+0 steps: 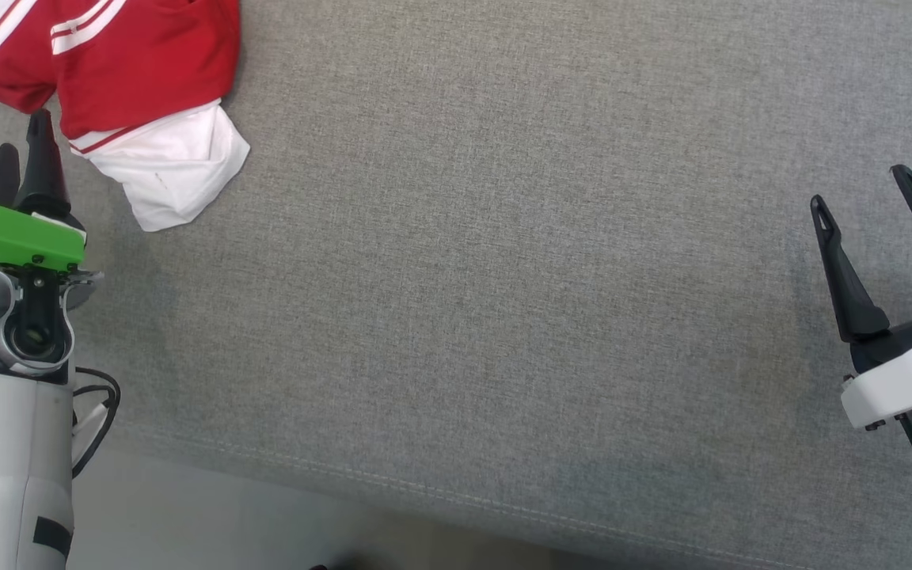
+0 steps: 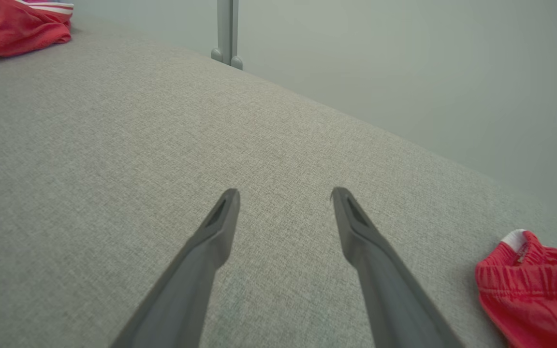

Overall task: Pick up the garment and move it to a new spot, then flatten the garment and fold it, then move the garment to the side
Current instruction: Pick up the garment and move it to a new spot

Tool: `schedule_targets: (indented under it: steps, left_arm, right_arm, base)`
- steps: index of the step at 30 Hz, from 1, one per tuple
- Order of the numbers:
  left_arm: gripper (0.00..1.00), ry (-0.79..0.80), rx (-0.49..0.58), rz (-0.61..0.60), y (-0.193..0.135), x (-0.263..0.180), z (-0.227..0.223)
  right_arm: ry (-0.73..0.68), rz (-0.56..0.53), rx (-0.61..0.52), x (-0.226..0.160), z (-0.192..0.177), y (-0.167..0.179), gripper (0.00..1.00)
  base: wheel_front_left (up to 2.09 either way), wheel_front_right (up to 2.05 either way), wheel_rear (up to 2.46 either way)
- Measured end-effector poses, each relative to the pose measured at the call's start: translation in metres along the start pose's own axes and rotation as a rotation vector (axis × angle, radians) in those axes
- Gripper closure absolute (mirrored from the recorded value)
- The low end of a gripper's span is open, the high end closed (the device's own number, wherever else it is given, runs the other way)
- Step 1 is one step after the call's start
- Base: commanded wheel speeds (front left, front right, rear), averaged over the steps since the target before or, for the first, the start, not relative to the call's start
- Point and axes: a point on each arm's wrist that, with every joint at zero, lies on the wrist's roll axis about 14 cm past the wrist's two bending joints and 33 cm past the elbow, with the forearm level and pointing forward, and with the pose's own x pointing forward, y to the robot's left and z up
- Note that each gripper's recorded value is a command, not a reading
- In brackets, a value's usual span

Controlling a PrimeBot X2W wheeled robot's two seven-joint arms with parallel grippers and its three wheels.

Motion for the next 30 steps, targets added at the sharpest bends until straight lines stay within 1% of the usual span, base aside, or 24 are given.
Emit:
schedule_targets:
  steps: [6, 12, 15, 30]
  left_arm:
    - [0.00, 0.049, 0.017, -0.041, -0.011, 0.005, -0.010]
    - [0.00, 0.075, 0.031, -0.033, -0.010, 0.009, -0.016]
    - [0.00, 0.090, 0.058, -0.028, -0.006, 0.012, -0.018]
    - [0.00, 0.150, 0.111, -0.062, -0.019, 0.020, -0.033]
  right_arm:
    - [0.013, 0.003, 0.001, -0.004, 0.000, 0.001, 0.00]
    - [0.018, -0.005, -0.001, -0.007, 0.002, -0.002, 0.00]
    - [0.029, -0.008, 0.001, -0.009, 0.001, -0.003, 0.00]
    - [0.059, -0.032, 0.003, -0.022, 0.000, -0.008, 0.00]
  base:
    - [0.00, 0.00, 0.00]
    - [0.00, 0.00, 0.00]
    - [0.00, 0.00, 0.00]
    - [0.00, 0.00, 0.00]
